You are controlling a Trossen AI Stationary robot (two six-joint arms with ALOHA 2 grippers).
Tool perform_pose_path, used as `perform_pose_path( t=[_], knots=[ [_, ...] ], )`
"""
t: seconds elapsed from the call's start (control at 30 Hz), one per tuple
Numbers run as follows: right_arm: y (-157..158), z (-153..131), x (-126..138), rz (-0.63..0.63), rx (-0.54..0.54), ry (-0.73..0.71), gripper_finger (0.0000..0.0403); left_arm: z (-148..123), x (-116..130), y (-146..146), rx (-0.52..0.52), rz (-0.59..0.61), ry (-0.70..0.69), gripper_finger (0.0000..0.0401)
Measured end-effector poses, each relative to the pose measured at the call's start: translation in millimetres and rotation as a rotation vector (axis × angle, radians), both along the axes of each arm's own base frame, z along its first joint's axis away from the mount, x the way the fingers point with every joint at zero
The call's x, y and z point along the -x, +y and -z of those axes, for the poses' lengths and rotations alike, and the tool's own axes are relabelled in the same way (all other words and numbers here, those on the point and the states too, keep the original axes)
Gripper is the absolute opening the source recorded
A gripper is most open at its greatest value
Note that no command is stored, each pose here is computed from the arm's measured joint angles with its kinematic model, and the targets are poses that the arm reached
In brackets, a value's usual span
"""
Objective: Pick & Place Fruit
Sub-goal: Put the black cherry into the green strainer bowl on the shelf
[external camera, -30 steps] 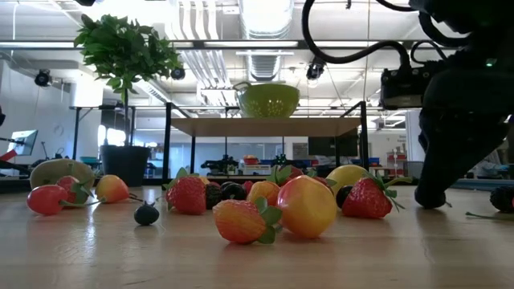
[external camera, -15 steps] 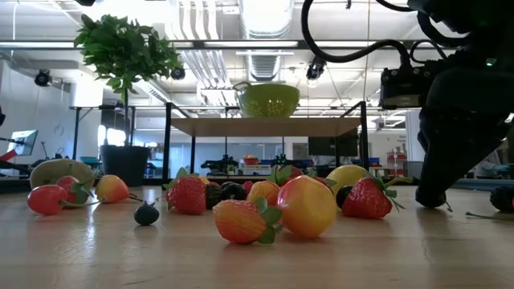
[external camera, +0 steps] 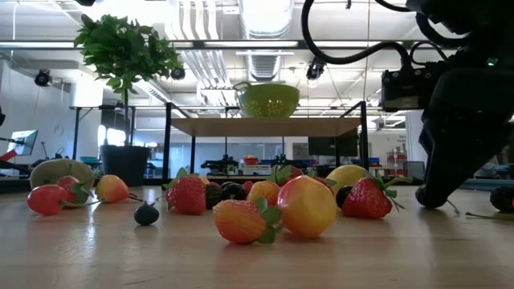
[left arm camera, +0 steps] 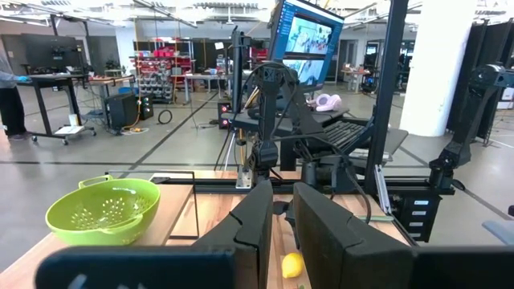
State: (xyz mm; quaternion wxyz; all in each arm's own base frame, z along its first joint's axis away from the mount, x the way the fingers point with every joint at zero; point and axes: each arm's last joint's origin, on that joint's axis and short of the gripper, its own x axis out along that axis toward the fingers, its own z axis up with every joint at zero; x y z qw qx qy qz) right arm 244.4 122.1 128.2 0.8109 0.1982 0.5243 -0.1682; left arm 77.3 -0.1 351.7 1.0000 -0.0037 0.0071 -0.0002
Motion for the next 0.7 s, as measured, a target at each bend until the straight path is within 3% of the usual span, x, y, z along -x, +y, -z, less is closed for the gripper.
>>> perform_pose_path(
  t=[0.27,0.7],
  knots=[
    [0.1,0.0,0.2,-0.019,0.004,0.005,0.0108,0.0,0.0,0.0,0.0,0.0,0.0,0.0062],
    [-0.2,-2.8,-0.9,-0.081,0.018,0.018,0.0107,0.0,0.1,0.1,0.0,-0.001,0.0,0.0062]
  ],
)
